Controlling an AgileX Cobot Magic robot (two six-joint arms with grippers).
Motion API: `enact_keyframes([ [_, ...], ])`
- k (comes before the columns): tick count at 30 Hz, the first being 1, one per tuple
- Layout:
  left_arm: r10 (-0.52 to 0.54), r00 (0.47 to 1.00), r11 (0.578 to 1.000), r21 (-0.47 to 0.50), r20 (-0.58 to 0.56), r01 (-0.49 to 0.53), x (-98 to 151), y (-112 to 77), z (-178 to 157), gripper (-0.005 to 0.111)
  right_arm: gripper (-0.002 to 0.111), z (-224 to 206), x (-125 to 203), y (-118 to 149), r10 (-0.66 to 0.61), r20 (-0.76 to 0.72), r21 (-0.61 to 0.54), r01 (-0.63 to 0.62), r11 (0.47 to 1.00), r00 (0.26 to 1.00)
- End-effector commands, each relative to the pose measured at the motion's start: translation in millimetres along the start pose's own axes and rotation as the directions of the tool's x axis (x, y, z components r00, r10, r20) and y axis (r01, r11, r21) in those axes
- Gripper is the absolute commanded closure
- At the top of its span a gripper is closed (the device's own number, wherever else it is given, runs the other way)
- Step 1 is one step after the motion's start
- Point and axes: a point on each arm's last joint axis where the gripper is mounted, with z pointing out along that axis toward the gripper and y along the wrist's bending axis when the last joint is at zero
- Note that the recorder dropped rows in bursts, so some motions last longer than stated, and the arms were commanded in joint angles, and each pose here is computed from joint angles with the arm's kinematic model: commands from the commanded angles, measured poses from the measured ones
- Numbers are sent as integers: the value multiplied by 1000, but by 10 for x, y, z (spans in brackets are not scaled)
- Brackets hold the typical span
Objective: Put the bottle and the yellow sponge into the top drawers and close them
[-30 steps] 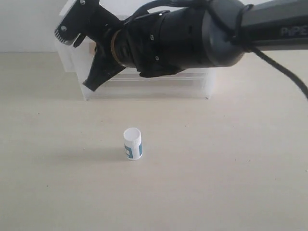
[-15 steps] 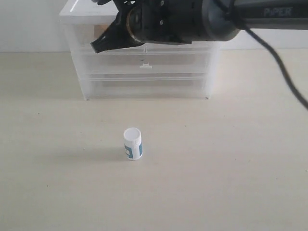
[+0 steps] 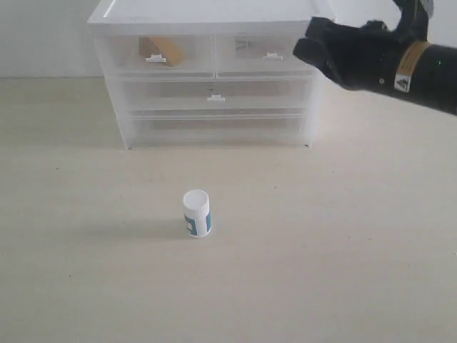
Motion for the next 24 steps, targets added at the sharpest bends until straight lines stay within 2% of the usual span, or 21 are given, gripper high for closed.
enact_keyframes([
  [1,-3,1000,1000,-3,10,3,-9,2,-3,103,89,50,151,-98,146,13,-37,-146,989,989],
  [5,-3,1000,1000,-3,10,3,-9,2,-3,103,61,161,228,-184,423,78,-58,-419,906,903],
  [8,-3,1000,1000,-3,10,3,-9,2,-3,103,54,225,288,-294,527,121,-64,-523,850,841],
  [14,-3,1000,1000,-3,10,3,-9,2,-3,103,54,434,317,-345,571,99,-191,-548,814,815],
  [20,-3,1000,1000,-3,8,3,-7,1,-3,103,55,646,377,-342,592,68,-196,-571,797,803],
  [22,-3,1000,1000,-3,8,3,-7,1,-3,103,63,664,384,-343,594,70,-198,-572,796,802],
  [24,-3,1000,1000,-3,8,3,-7,1,-3,103,79,663,372,-351,598,85,-198,-574,794,797],
])
